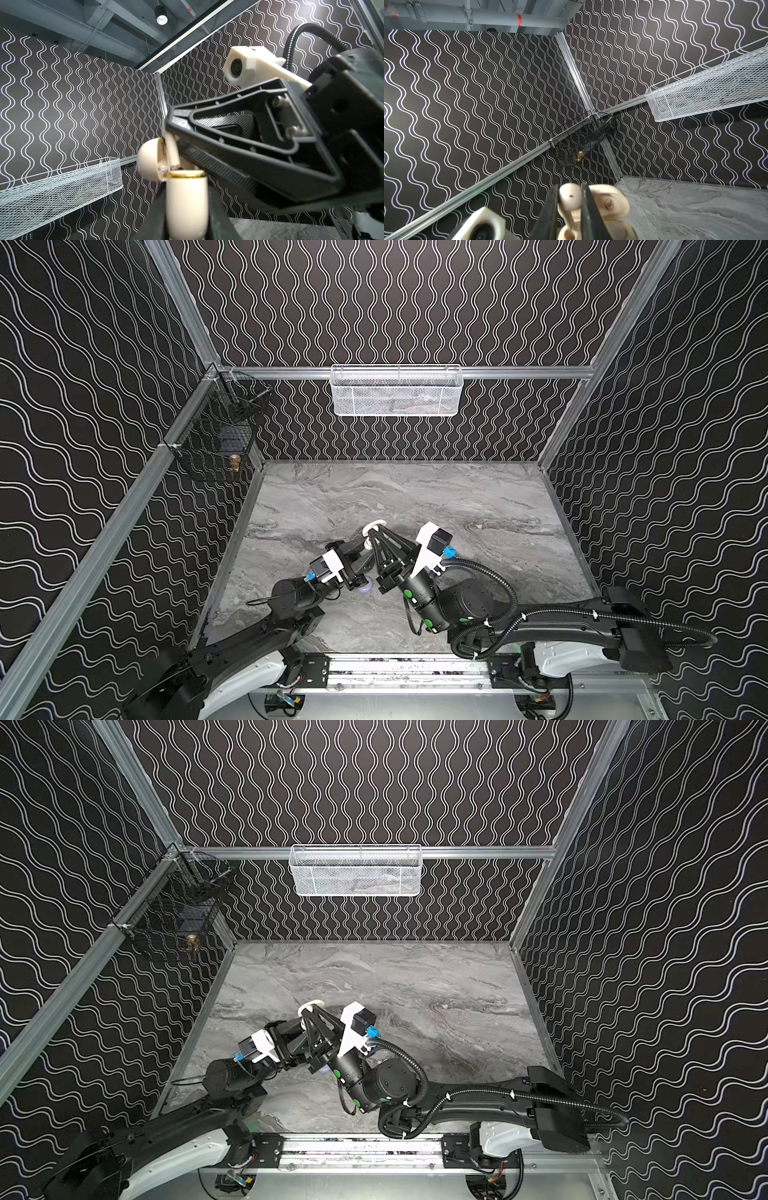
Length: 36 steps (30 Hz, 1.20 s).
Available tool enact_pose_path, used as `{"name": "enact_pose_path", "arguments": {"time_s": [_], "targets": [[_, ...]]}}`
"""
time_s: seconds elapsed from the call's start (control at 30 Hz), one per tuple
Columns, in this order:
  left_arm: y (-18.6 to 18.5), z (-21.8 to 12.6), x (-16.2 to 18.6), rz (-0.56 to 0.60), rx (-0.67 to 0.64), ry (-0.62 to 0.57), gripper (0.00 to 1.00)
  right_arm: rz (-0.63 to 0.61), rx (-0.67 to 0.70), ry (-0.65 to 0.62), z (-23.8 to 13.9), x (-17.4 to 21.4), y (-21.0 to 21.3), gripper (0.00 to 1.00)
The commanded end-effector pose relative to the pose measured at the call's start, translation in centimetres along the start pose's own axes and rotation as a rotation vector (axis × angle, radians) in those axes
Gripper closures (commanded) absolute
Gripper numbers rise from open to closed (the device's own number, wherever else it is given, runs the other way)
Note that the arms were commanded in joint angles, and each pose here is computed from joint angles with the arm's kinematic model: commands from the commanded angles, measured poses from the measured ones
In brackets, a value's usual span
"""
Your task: Insert the wireless bluetooth earbuds into the charging case
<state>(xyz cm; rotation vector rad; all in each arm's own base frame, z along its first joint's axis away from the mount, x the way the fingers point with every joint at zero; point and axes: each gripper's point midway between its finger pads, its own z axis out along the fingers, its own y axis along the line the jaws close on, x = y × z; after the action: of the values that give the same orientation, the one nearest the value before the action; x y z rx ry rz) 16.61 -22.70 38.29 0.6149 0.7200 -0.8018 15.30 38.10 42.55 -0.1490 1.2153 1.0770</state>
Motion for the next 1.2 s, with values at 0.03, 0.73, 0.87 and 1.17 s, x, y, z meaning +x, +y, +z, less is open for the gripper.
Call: {"name": "enact_pose_path", "arguments": {"time_s": [0.03, 0.73, 0.87, 1.17], "targets": [[0.0, -0.1, -1.0, 0.022, -0.006, -0.035, 1.0, 0.043, 0.005, -0.039, 0.0, -0.6, -0.2, 1.0], [0.4, -0.2, -1.4, 0.021, -0.033, -0.052, 1.0, 0.053, 0.043, 0.004, 0.2, 2.5, -1.2, 1.0], [0.5, -0.2, -1.7, 0.03, -0.036, -0.053, 1.0, 0.053, 0.053, 0.024, 0.0, 3.3, -1.5, 1.0], [0.5, -0.4, -1.9, 0.043, -0.045, -0.058, 1.0, 0.046, 0.067, 0.082, -0.1, 4.9, -1.9, 1.0]]}}
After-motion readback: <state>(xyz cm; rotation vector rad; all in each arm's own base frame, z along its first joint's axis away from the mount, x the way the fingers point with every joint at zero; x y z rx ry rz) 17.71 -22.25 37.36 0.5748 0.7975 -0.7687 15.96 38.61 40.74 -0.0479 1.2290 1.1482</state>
